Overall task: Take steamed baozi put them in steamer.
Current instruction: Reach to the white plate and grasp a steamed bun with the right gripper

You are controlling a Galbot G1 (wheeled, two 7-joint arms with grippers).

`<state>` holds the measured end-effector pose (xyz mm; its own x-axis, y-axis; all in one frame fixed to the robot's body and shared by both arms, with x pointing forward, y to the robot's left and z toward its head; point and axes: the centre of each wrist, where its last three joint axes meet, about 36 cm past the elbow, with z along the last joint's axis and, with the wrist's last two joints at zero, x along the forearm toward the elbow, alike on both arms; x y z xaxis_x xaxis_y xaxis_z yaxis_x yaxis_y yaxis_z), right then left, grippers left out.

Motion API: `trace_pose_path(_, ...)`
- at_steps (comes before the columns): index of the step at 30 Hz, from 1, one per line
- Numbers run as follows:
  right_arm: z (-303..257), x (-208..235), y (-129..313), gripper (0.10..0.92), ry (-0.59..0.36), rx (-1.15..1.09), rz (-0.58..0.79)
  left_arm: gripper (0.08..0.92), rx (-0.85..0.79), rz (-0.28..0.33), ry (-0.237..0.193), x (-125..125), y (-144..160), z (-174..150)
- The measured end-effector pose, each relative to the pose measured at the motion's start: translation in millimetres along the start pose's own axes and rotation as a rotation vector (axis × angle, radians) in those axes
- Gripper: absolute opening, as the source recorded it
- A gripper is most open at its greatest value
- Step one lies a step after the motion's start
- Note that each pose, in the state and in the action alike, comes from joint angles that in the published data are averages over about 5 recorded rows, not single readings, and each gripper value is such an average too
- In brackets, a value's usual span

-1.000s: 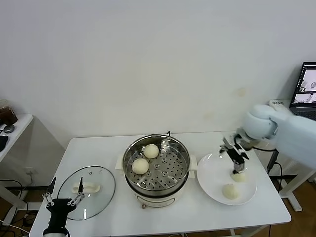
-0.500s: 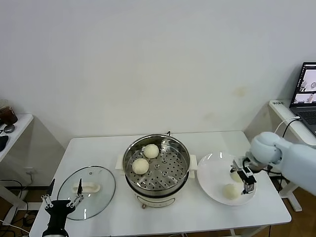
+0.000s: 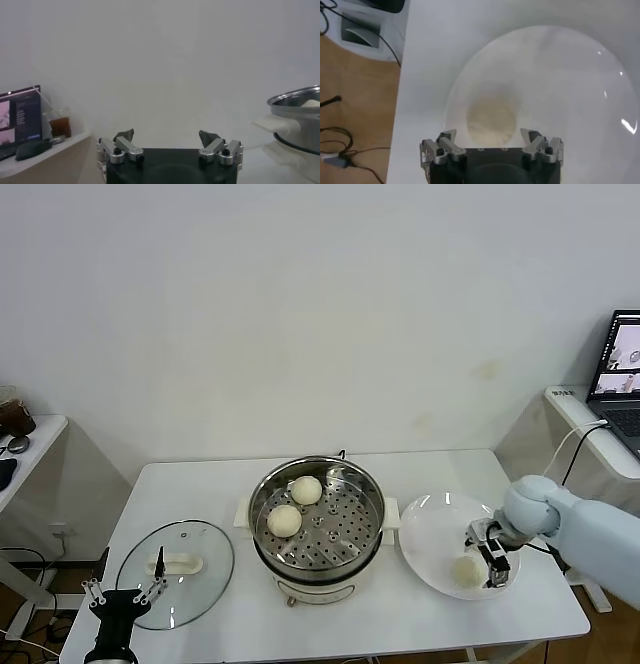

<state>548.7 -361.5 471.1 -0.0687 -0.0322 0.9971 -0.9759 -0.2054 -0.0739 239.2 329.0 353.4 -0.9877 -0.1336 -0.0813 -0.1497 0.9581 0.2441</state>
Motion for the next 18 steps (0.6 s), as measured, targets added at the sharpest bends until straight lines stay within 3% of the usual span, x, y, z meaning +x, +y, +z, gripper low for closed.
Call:
trace_pose_path(5,-0.9,-9.2,-2.9,0.748,-0.005,-0.014,0.004,0.823,-0.002,-0.002,0.001,0.0,0.4,1.0)
trace_pose_path(18,-3.5,-16.3,-4.2,0.507,-0.007,-0.04,-0.006,0.823,-0.003,-0.003,-0.003,1.6,1.2,-1.2)
